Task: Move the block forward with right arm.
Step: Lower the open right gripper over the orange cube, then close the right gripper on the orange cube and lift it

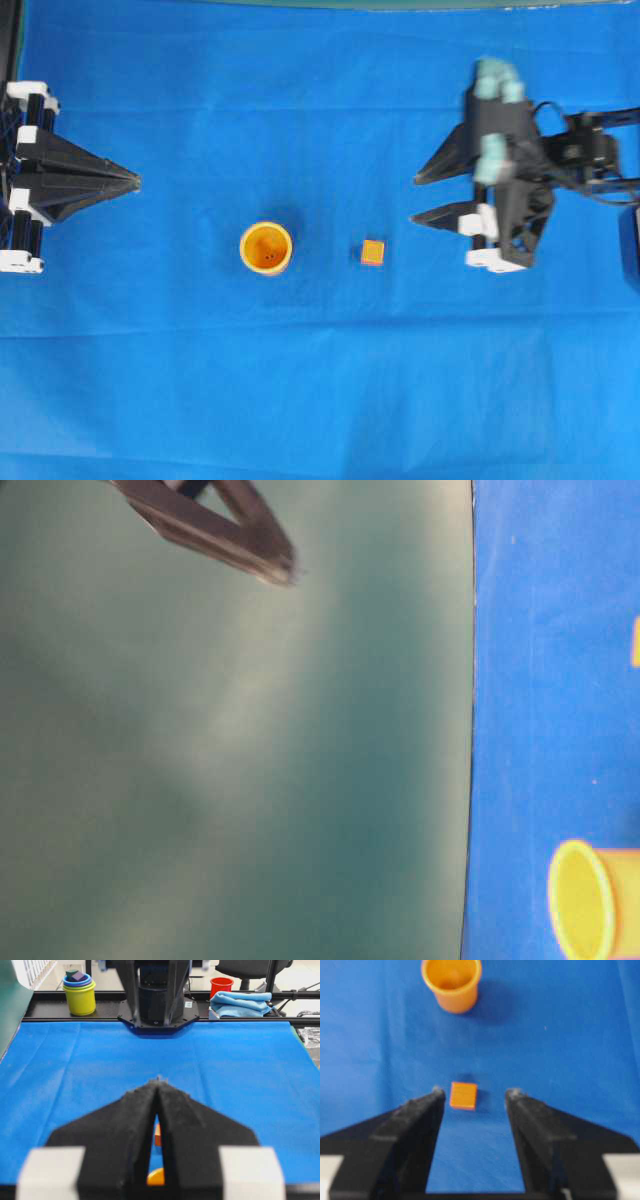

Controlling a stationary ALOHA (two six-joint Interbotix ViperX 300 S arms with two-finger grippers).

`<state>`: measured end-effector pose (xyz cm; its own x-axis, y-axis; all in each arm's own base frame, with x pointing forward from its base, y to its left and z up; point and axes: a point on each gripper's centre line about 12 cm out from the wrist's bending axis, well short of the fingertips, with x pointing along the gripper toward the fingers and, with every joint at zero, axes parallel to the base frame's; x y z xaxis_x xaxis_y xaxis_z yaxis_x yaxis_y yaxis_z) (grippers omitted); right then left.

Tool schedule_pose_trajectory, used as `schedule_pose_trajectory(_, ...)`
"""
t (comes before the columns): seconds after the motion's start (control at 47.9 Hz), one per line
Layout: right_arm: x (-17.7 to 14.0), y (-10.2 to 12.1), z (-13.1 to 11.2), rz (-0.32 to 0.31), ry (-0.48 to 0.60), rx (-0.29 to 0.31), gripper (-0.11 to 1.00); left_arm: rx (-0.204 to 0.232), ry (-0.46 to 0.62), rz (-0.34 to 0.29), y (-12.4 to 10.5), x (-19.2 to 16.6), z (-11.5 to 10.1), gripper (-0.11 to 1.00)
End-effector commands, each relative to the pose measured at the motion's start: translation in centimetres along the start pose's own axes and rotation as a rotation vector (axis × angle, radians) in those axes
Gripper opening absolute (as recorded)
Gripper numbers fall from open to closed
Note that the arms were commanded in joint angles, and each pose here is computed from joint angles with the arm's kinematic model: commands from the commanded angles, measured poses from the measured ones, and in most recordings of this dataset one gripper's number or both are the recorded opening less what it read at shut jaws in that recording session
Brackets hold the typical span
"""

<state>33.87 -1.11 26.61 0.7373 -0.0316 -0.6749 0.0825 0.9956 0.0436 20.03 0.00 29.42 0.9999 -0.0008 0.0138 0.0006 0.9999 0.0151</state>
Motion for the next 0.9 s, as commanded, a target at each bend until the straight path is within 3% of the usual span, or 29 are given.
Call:
schedule_pose_trajectory(0.0,0.6,-0.1,1.1,-0.009,-0.001,-0.013,0.59,0.003,-0.031,-0.001,0.0,0.2,1.2,0.00)
schedule_pose_trajectory(0.376,7.3,-0.2,-1.5,-0.020,0.169,-0.017,0.60,0.003,-0.034,-0.001,0.0,0.2,1.3,0.00)
schedule_pose_trajectory(0.877,10.8,0.1,-3.6,-0.015,0.235,-0.020,0.61,0.003,-0.034,-0.001,0.0,0.3,1.4,0.00)
